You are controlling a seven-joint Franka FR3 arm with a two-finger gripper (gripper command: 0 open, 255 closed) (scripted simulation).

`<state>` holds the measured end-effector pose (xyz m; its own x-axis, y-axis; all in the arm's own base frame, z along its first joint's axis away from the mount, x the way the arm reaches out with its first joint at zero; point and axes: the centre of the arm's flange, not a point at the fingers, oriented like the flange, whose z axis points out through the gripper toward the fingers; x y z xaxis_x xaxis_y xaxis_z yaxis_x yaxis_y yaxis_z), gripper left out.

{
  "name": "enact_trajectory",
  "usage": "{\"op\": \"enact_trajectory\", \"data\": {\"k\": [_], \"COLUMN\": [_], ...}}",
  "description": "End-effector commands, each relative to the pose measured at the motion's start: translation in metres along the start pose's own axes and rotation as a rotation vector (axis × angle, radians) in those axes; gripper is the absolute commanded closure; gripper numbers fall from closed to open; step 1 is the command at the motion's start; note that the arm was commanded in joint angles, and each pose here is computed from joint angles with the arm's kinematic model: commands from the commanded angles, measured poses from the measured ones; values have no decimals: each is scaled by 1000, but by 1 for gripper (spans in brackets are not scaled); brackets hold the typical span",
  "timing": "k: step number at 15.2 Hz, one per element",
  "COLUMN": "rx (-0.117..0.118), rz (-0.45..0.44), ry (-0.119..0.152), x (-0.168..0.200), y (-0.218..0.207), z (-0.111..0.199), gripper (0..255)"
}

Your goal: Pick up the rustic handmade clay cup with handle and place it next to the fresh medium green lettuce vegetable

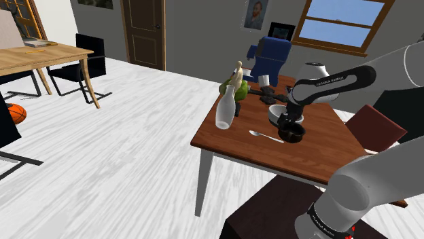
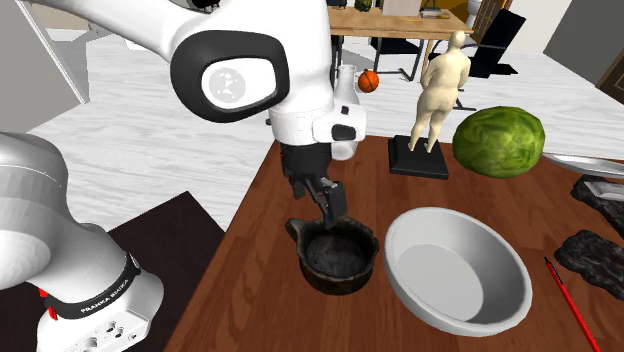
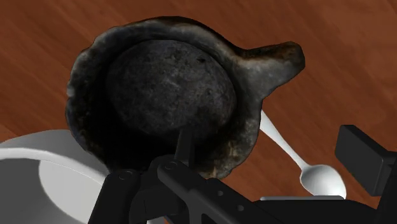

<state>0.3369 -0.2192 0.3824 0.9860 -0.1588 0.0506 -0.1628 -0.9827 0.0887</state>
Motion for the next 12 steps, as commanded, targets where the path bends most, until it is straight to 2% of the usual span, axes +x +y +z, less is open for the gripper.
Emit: {"op": "enact_trajectory", "data": {"k": [1,7,12], "rx": [-3,-3,-3], "rz": [2,2,2], "ry": [-1,-1,-1], "x": [-3,-3,-3], "y": [4,4,4], "z": [10,40,40], "gripper": [0,0,0]}}
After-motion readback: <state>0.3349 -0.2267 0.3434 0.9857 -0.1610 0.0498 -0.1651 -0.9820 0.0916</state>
